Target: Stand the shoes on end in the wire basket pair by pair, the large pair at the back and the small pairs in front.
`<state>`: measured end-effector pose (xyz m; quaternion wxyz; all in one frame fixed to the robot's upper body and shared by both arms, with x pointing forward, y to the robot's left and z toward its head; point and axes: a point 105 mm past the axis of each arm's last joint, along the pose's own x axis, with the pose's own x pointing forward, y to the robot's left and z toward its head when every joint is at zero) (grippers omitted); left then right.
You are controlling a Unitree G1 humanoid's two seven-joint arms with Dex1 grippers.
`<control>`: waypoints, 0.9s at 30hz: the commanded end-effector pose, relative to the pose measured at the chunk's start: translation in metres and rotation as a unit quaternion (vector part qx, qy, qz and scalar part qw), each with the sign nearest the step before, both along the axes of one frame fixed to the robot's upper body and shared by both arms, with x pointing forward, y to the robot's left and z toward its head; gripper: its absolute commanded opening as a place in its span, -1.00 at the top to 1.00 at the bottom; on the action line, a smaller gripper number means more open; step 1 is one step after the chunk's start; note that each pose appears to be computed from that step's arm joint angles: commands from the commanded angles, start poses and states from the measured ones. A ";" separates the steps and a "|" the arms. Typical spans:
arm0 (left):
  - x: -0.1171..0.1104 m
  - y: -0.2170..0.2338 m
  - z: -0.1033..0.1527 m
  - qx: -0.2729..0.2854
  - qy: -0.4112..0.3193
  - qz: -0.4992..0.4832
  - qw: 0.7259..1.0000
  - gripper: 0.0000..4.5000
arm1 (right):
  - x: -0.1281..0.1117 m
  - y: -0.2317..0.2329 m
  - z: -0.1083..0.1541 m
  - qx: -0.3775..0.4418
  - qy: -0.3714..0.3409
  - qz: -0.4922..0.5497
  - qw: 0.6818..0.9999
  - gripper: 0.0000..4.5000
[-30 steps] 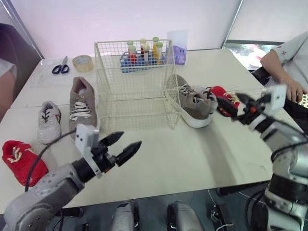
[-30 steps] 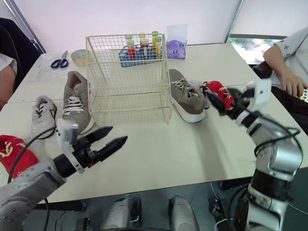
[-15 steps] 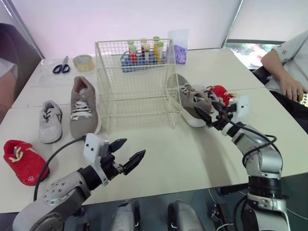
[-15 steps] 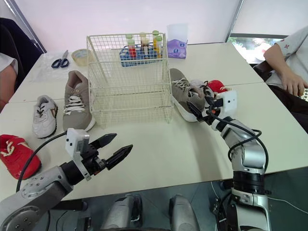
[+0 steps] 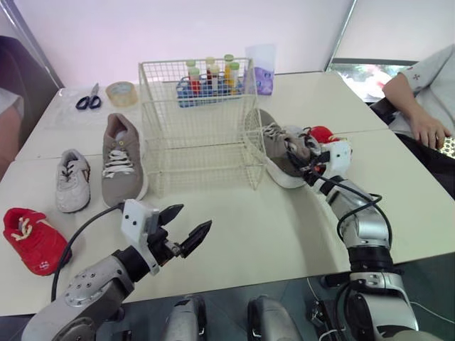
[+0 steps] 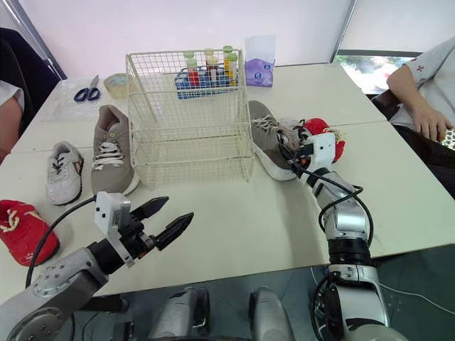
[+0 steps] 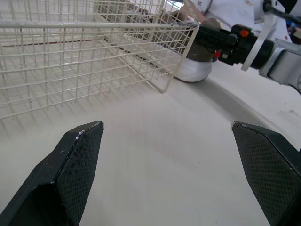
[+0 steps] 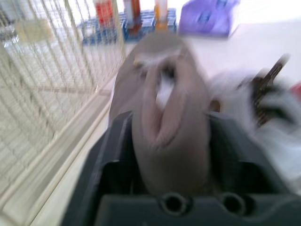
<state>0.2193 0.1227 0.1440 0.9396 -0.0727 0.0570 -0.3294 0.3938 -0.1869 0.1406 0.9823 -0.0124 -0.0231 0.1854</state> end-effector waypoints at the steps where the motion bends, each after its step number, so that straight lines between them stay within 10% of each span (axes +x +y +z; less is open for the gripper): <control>1: 0.001 0.001 0.009 -0.002 -0.026 -0.001 1.000 -1.00 | -0.001 0.003 -0.009 -0.005 0.012 0.003 1.000 0.87; 5: 0.006 0.005 0.016 -0.002 -0.035 -0.005 0.999 -1.00 | -0.002 -0.005 0.015 0.014 -0.032 -0.021 0.999 0.90; 17: 0.019 0.021 0.054 -0.037 -0.037 -0.050 0.997 -1.00 | -0.028 -0.039 0.193 0.051 -0.278 -0.090 0.955 0.90; 27: 0.048 0.077 0.184 -0.140 -0.134 -0.022 0.981 -1.00 | -0.070 0.020 0.289 -0.088 -0.414 0.111 0.899 0.90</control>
